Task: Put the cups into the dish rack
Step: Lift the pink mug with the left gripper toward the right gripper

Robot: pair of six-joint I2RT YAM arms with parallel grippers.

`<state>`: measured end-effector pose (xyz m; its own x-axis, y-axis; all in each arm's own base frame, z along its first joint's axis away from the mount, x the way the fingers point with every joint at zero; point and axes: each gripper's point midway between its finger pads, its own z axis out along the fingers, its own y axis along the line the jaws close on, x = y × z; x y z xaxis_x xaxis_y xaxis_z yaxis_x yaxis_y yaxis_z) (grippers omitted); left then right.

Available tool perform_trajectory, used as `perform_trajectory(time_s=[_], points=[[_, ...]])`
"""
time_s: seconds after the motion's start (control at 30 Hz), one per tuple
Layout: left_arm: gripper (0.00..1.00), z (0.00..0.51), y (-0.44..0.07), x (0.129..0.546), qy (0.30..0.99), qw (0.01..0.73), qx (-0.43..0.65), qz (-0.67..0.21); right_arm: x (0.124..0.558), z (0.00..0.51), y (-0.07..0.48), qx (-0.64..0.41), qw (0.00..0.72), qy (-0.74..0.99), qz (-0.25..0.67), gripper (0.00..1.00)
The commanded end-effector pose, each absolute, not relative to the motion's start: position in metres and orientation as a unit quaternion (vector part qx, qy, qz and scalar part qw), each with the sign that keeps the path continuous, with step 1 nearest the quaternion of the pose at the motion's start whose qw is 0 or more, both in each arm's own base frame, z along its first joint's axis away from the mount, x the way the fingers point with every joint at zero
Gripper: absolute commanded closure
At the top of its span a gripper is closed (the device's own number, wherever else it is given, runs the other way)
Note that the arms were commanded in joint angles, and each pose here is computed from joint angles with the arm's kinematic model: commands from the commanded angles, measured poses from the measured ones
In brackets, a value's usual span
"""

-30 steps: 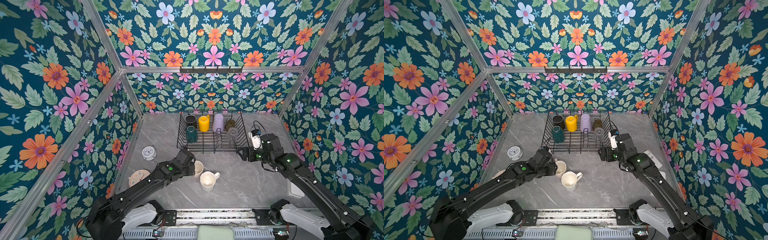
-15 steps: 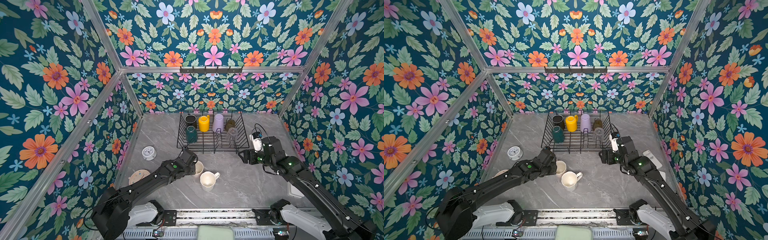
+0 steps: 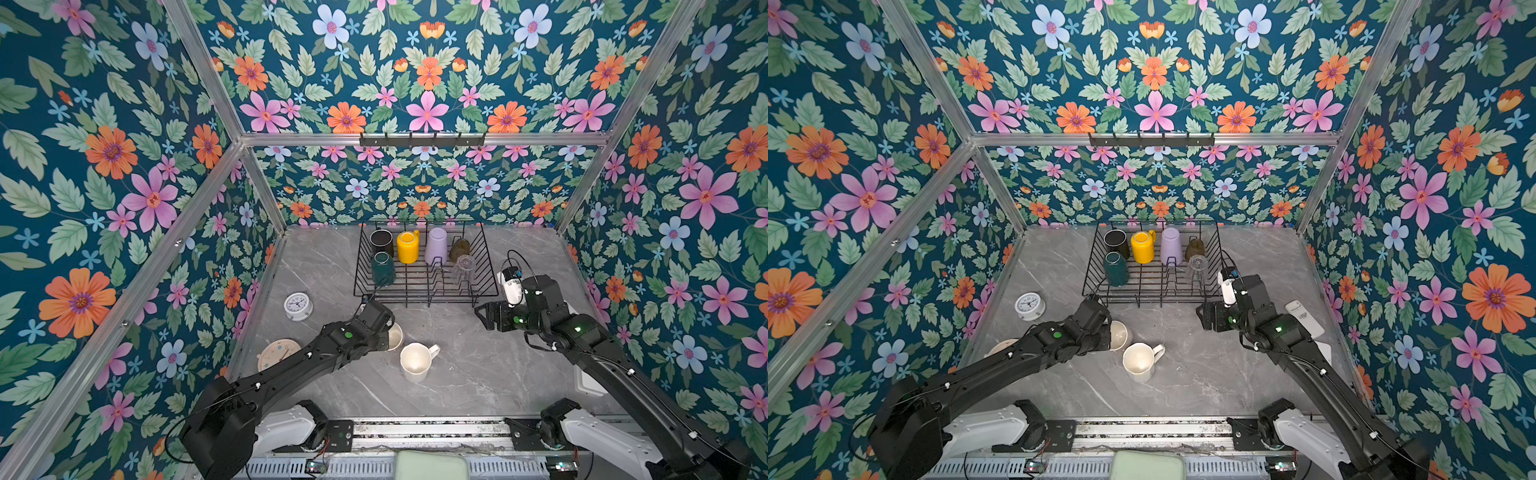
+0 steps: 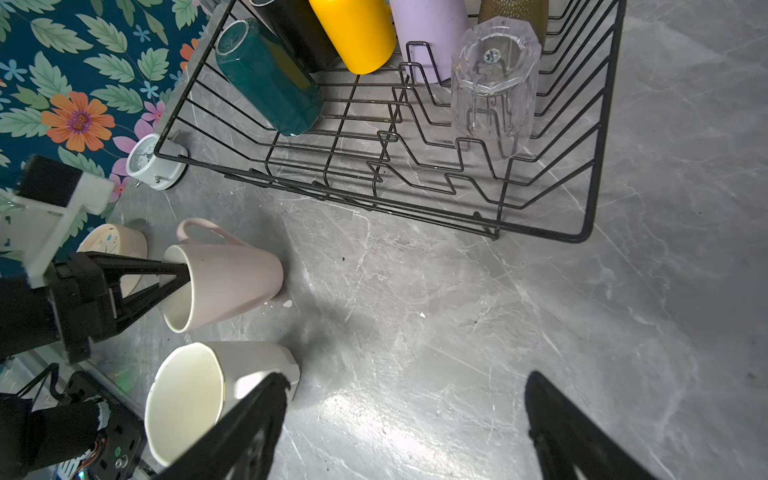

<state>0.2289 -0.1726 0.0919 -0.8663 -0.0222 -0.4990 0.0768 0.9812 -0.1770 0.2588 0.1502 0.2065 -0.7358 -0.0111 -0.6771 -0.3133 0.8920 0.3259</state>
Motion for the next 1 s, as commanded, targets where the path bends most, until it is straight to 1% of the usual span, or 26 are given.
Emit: perform_trajectory(time_s=[0.0, 0.17, 0.27, 0.37, 0.53, 0.67, 0.97], points=[[1.0, 0.099, -0.164, 0.23, 0.959, 0.272, 0.002, -0.084, 0.261, 0.21, 0.154, -0.093, 0.359, 0.901, 0.223, 0.11], [1.0, 0.114, -0.152, 0.222, 0.954, 0.286, -0.011, -0.088, 0.26, 0.212, 0.158, -0.093, 0.36, 0.897, 0.237, 0.11], [1.0, 0.136, -0.145, 0.219, 0.944, 0.312, -0.021, -0.106, 0.26, 0.219, 0.163, -0.097, 0.365, 0.891, 0.253, 0.09], [1.0, 0.169, -0.141, 0.217, 0.924, 0.356, -0.022, -0.138, 0.259, 0.227, 0.169, -0.103, 0.372, 0.881, 0.274, 0.08], [1.0, 0.225, -0.139, 0.215, 0.87, 0.445, -0.015, -0.211, 0.257, 0.24, 0.183, -0.119, 0.376, 0.864, 0.315, 0.07], [1.0, 0.245, -0.16, 0.215, 0.843, 0.463, 0.015, -0.273, 0.248, 0.261, 0.199, -0.141, 0.382, 0.833, 0.376, 0.07], [1.0, 0.273, -0.223, 0.218, 0.783, 0.463, 0.09, -0.406, 0.216, 0.312, 0.224, -0.193, 0.388, 0.751, 0.498, 0.05]])
